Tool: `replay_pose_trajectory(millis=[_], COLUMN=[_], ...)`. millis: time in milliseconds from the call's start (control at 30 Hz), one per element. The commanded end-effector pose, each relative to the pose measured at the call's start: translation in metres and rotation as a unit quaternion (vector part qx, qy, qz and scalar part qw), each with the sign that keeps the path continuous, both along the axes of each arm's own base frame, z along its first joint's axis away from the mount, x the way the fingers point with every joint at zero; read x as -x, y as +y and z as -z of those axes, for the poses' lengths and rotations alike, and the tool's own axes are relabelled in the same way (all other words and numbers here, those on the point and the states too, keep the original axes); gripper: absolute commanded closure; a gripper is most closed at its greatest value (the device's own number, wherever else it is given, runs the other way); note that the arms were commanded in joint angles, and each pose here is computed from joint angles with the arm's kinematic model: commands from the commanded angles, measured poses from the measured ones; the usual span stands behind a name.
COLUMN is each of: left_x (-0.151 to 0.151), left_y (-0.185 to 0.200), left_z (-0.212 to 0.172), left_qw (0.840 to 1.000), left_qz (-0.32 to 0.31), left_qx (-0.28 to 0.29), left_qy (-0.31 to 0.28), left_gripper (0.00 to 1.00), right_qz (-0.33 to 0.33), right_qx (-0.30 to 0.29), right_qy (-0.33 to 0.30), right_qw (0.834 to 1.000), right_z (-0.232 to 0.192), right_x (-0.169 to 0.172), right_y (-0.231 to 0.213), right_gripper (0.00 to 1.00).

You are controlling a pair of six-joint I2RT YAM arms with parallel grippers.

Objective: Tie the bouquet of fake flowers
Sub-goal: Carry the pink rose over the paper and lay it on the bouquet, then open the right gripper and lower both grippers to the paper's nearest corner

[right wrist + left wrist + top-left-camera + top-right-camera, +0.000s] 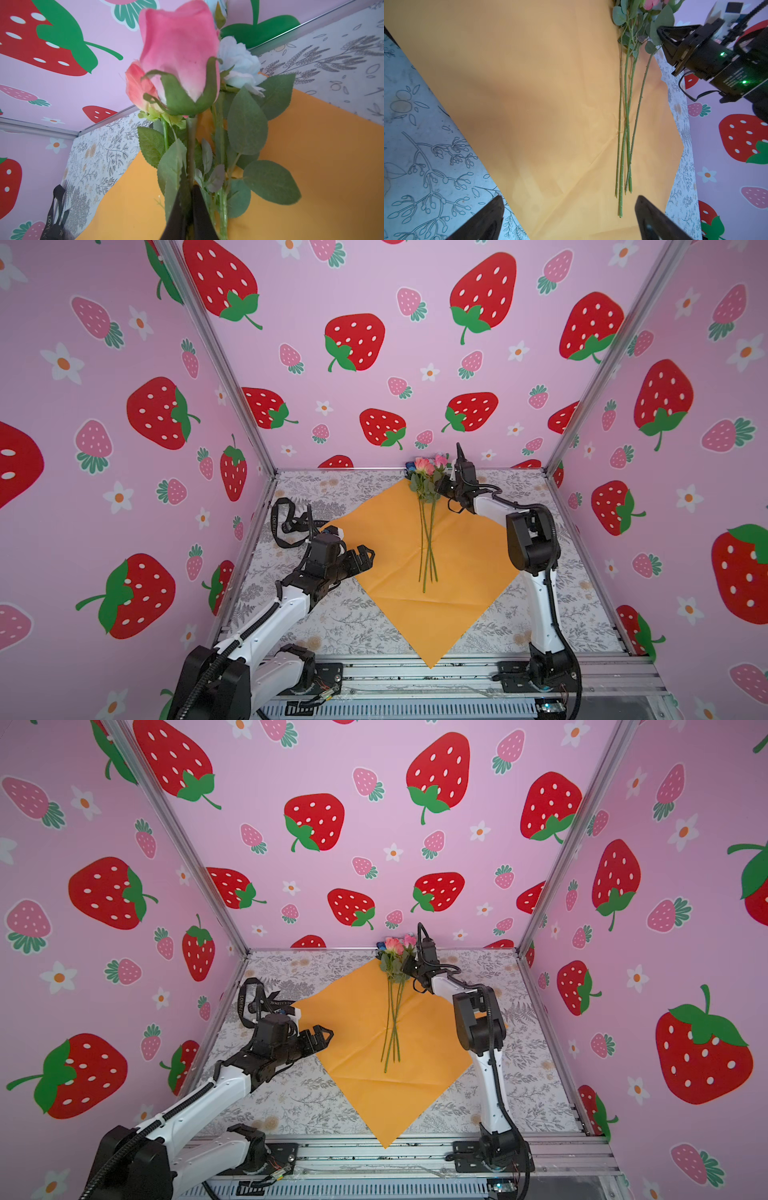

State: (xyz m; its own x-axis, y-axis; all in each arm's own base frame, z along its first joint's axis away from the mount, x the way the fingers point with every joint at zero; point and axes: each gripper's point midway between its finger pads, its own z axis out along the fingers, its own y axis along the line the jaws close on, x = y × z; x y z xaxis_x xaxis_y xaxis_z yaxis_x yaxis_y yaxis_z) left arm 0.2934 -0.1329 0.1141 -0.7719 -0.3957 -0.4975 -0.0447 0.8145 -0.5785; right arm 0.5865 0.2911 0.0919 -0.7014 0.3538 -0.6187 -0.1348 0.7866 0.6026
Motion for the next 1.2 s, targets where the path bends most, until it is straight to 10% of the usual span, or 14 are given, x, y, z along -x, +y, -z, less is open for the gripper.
replay_pose_trajectory(millis=[0, 1167], left_x=[0.003, 0.002], left_y=[0.004, -0.001], left_z=[0.004, -0.003], left_qw=[1.000, 1.000], left_qz=[-0.005, 0.003], left_qx=[-0.013, -0.001], left_qy=[0.005, -0.003], left_gripper=[0.01, 0.01], right_qz=[-0.005, -0.032], right_qx=[0.004, 0.070], right_qy=[0.007, -0.018], right_qw=[1.000, 0.997], right_z=[0.009, -0.028], right_x=[-0.002, 0.014], right_y=[0.006, 0.000], right_gripper=[0.91, 0.39])
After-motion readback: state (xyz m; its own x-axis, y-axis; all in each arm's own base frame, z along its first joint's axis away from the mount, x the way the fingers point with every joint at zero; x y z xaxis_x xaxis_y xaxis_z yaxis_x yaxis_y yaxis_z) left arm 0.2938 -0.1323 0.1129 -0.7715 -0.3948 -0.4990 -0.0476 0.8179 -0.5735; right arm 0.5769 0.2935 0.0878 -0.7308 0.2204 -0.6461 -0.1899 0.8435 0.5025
